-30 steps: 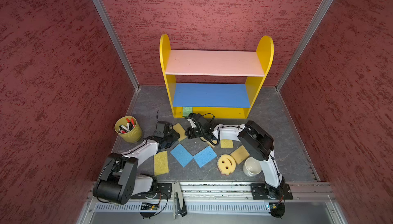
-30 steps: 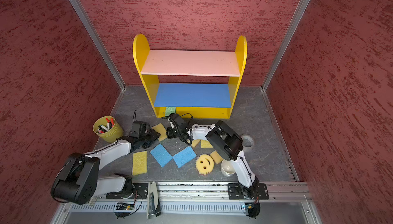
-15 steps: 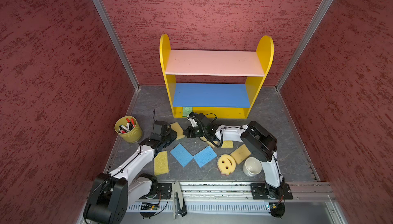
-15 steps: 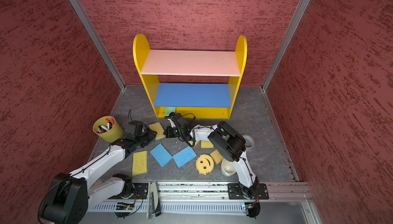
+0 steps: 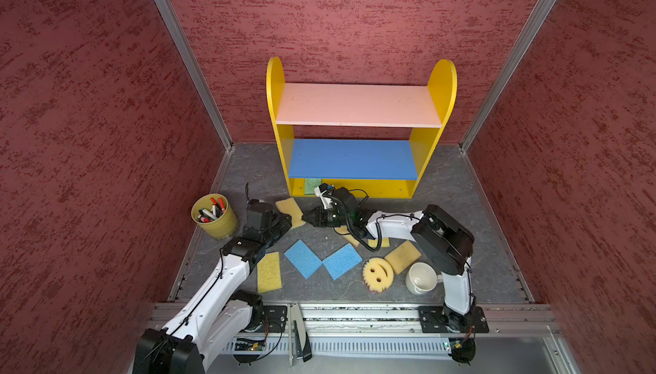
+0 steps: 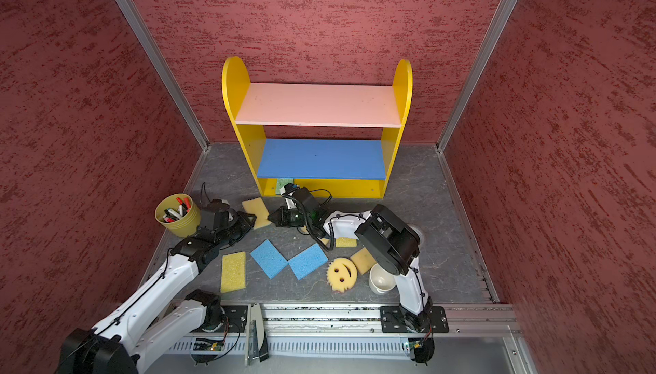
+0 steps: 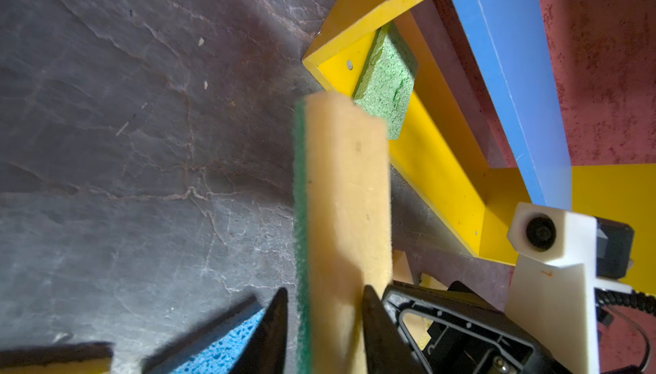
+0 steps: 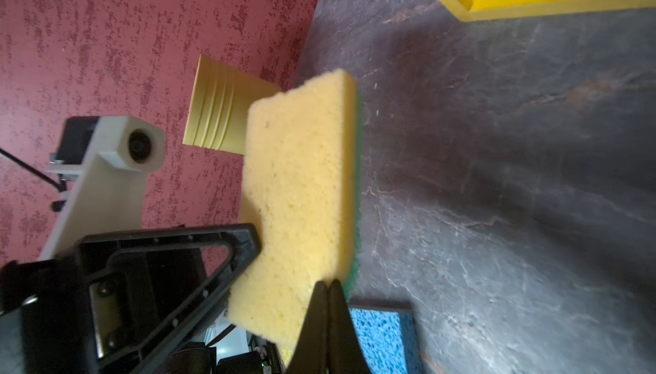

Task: Place and organize the cleaning sponges onto the shelf
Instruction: 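Lift the yellow sponge toward the left gripper while the left gripper closes on it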

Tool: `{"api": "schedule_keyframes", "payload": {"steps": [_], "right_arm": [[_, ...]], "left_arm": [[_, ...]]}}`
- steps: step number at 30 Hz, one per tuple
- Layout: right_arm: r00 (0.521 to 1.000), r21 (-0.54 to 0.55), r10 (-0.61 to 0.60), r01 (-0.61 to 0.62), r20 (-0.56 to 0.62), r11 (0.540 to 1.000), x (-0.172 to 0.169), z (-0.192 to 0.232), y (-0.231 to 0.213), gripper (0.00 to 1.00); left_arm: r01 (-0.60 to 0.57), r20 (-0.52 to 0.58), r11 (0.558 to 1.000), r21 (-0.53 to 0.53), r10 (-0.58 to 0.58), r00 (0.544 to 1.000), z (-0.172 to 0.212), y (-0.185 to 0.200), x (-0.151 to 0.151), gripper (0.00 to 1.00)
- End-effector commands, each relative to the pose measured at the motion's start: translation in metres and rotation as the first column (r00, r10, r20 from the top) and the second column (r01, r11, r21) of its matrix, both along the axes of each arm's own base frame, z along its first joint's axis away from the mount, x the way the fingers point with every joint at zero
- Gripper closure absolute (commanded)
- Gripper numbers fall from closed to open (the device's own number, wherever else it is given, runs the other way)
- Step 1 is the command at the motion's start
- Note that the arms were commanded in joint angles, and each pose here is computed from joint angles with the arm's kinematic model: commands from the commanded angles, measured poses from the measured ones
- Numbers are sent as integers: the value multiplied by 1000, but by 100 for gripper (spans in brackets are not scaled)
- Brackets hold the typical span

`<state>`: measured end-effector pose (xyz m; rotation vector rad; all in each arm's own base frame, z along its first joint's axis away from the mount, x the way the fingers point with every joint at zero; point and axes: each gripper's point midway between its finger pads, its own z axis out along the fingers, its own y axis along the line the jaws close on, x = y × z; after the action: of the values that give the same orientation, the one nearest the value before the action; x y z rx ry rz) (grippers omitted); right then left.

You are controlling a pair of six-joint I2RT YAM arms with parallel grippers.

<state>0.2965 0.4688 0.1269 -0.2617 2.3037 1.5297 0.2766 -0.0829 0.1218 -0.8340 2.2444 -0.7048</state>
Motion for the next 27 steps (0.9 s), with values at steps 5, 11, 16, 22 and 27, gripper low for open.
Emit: {"api": "schedule_keyframes", "payload": {"steps": [5, 11, 16, 22, 27], "right_arm": [[997, 66, -61, 57, 56, 996, 6, 35, -3, 100], [1000, 109, -4, 1, 27, 994, -4, 39, 2, 100], [997, 155, 73, -70, -13, 985, -18, 37, 11, 100], [996, 131, 89, -88, -6, 988, -25, 29, 11, 93], [996, 39, 73, -75, 42, 996, -23, 18, 2, 60]], "left_arm": [[21, 15, 1000, -11, -21, 1000, 9, -6, -1, 42], [13, 14, 1000, 2, -13, 1000, 6, -4, -1, 37], [15, 47, 1000, -10, -14, 999, 20, -7, 6, 68], [20, 64, 1000, -4, -19, 998, 34, -8, 9, 91], [24, 52, 1000, -5, -24, 998, 36, -8, 6, 98]]}}
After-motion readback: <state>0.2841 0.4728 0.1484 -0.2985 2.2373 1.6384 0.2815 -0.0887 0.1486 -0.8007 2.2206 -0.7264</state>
